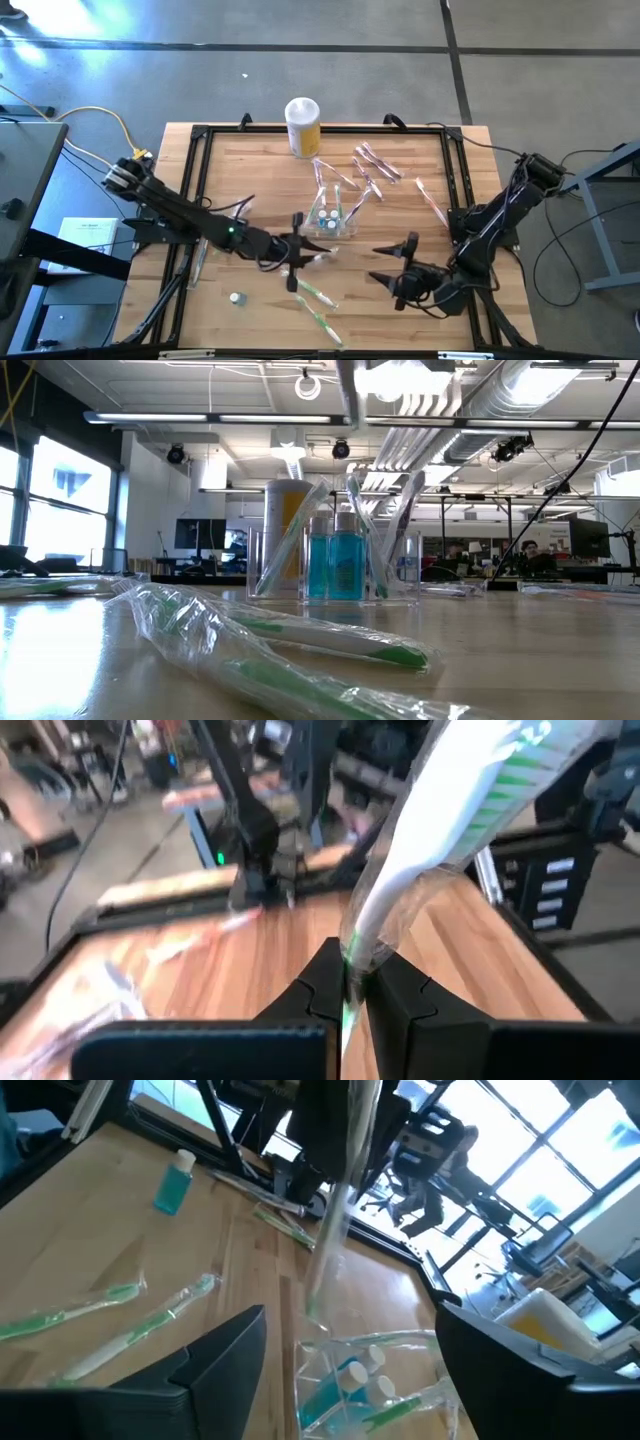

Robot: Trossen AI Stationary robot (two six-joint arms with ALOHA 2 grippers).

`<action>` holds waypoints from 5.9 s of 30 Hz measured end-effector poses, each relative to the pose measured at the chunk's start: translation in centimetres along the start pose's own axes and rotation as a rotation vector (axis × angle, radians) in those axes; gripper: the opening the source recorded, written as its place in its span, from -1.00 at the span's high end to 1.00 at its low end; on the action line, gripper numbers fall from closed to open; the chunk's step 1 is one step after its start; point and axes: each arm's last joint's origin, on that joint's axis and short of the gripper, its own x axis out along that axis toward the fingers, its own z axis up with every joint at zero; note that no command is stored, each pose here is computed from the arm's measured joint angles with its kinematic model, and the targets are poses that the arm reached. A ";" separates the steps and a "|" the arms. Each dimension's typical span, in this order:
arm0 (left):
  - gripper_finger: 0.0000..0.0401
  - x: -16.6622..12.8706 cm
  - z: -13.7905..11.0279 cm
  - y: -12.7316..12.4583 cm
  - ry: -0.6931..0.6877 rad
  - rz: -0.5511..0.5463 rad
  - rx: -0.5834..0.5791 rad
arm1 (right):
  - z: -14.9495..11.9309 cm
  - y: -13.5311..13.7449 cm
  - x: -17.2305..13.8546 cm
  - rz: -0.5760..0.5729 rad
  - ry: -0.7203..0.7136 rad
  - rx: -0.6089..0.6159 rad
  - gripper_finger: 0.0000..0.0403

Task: Pick & Place toothbrushing station
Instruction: Put the green toothbrush into the transparent organizer, then put the mouthwash bottle into the transparent organizer

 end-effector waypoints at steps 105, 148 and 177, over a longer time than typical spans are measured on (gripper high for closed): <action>0.32 -6.2 -5.6 11.5 0.174 0.180 -0.457 | -1.4 -1.0 2.3 0.109 0.114 0.068 -0.40; -0.27 -6.6 -3.4 2.9 0.603 -0.103 -0.370 | -1.7 -1.1 2.5 0.106 0.135 0.080 -0.40; -0.33 -12.2 -5.3 -3.0 1.273 0.261 -1.448 | -1.9 -1.3 3.0 0.157 0.153 0.088 -0.40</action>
